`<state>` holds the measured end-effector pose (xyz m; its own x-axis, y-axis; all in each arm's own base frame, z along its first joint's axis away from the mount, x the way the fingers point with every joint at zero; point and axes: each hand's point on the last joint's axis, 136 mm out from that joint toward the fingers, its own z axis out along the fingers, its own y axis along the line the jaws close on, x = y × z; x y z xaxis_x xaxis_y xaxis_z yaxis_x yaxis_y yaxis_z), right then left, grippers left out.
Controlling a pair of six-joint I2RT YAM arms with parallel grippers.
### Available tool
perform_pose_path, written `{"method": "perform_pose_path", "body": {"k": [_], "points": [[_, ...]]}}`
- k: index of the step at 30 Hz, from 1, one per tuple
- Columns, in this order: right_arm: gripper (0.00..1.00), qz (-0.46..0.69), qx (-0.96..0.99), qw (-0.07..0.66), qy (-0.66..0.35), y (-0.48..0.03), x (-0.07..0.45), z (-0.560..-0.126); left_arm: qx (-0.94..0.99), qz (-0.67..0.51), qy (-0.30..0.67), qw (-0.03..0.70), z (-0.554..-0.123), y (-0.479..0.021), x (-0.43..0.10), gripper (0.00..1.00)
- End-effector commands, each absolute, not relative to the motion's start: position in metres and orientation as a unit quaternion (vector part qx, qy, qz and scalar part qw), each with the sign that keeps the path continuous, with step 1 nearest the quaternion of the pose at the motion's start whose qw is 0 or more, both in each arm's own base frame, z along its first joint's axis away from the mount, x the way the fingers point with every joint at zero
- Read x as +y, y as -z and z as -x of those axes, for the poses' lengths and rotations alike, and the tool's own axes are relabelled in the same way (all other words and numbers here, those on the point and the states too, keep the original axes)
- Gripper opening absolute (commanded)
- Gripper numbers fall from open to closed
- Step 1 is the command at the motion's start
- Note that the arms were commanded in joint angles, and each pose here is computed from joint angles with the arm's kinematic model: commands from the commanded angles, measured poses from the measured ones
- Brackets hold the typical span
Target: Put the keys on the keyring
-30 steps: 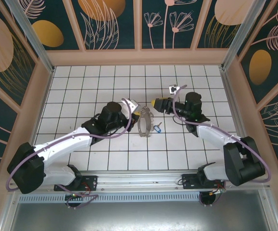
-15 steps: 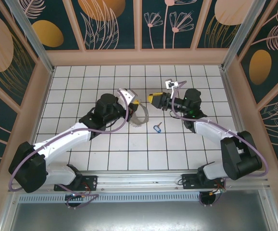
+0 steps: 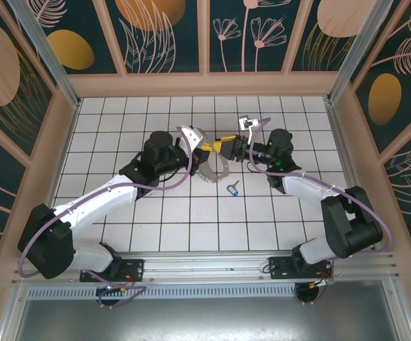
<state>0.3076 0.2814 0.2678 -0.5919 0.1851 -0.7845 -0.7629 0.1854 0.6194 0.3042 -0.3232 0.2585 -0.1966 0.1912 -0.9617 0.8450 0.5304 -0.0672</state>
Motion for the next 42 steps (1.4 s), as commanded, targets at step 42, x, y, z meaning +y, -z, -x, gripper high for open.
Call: {"method": "perform_pose_path", "body": {"k": [42], "points": [[0.46,0.278,0.628,0.416,-0.596,-0.282,0.272,-0.276,0.668,-0.394,0.34,0.531,-0.304,-0.291,-0.33,0.0]]}}
